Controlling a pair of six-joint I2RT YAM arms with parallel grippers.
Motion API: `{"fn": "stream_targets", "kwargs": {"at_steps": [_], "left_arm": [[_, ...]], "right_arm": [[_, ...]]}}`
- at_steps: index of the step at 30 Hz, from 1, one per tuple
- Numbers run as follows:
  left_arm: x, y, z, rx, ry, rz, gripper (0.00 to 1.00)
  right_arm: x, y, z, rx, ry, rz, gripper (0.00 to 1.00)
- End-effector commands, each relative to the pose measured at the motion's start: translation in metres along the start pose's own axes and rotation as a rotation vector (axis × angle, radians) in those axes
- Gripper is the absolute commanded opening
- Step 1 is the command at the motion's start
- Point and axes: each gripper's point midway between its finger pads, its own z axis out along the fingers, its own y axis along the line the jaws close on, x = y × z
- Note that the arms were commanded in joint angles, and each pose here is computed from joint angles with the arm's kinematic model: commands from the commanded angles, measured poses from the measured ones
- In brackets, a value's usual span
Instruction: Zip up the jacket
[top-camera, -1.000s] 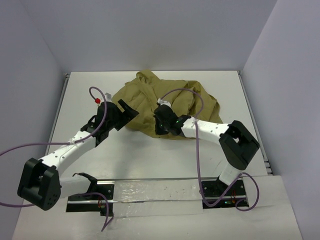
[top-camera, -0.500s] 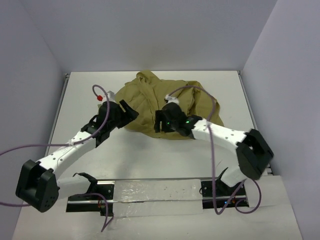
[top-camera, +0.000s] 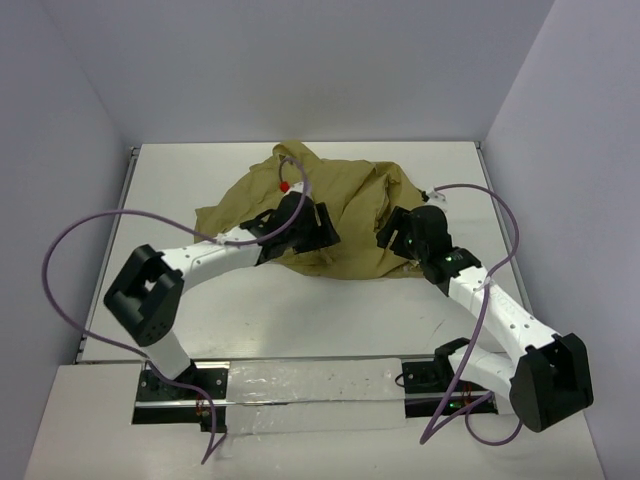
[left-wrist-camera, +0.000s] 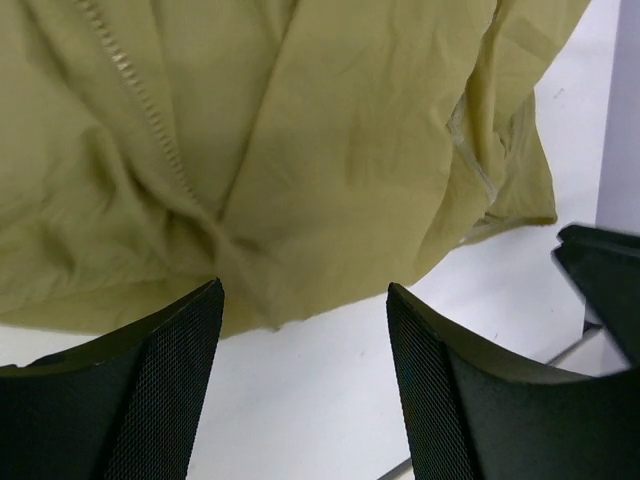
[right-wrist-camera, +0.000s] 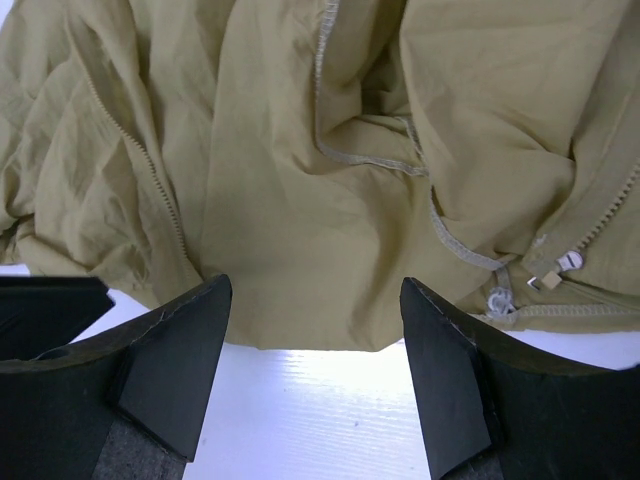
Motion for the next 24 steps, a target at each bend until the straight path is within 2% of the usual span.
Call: {"fn": "stream_targets", "kwargs": {"at_steps": [1, 10, 20, 24], "left_arm": [[-0.003, -0.014, 0.011, -0.088, -0.005, 0.012, 0.73], [-0.001, 0.014, 0.015, -0.217, -0.047, -0.038, 0.68], [0.015, 0.022, 0.032, -0.222, -0.014, -0.066, 0.65], [0.019, 0.021, 0.04, -0.212, -0.006, -0.075, 0.6]], "right_arm": [[-0.004, -0.004, 0.0, 0.01, -0.011, 0.018, 0.76], [-0.008, -0.008, -0.002, 0.027, -0.022, 0.016, 0.76], [-0.005, -0.008, -0.005, 0.012, -0.021, 0.025, 0.77], [-0.007, -0.011, -0.006, 0.027, -0.024, 0.023, 0.77]]}}
